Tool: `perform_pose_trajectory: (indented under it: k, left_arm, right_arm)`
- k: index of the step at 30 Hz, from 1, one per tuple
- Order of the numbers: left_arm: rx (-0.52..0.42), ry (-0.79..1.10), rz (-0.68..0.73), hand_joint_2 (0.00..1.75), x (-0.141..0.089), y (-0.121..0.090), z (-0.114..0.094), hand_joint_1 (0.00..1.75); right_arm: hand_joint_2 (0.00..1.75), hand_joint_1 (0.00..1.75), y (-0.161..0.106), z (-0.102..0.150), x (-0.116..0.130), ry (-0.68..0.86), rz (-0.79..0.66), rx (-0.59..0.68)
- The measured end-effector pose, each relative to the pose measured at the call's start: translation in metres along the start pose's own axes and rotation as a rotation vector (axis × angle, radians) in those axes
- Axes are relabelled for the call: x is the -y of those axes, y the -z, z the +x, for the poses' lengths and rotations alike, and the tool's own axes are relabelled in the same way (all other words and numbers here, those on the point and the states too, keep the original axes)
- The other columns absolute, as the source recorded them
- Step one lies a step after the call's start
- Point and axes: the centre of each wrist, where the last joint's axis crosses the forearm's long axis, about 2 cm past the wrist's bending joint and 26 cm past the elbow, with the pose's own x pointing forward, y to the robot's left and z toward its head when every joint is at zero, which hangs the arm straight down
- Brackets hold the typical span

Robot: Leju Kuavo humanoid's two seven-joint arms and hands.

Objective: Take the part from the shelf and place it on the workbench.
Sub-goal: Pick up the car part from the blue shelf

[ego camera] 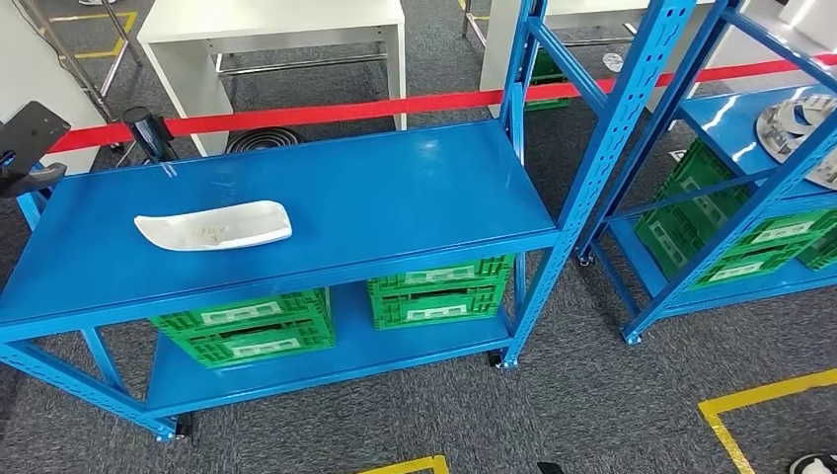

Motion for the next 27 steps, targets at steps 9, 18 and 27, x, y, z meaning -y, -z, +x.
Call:
perform_pose_trajectory:
  k: [9,18,27]
  left_arm:
    - [0.204,-0.382,-0.164,1.75,0.046,-0.021,-0.016,0.00]
    - [0.335,-0.495,-0.200,1.75,0.078,-0.028,0.012,0.00]
    - [0.422,-0.491,-0.226,1.75,0.086,-0.032,0.033,0.00]
  right_arm:
    - [0.00,0.00,0.000,0.000,0.002,0.011,-0.005,-0.021]
    - [0.00,0.00,0.000,0.000,0.002,0.026,-0.011,-0.005]
    - [0.00,0.00,0.000,0.000,0.004,0.026,-0.008,-0.001]
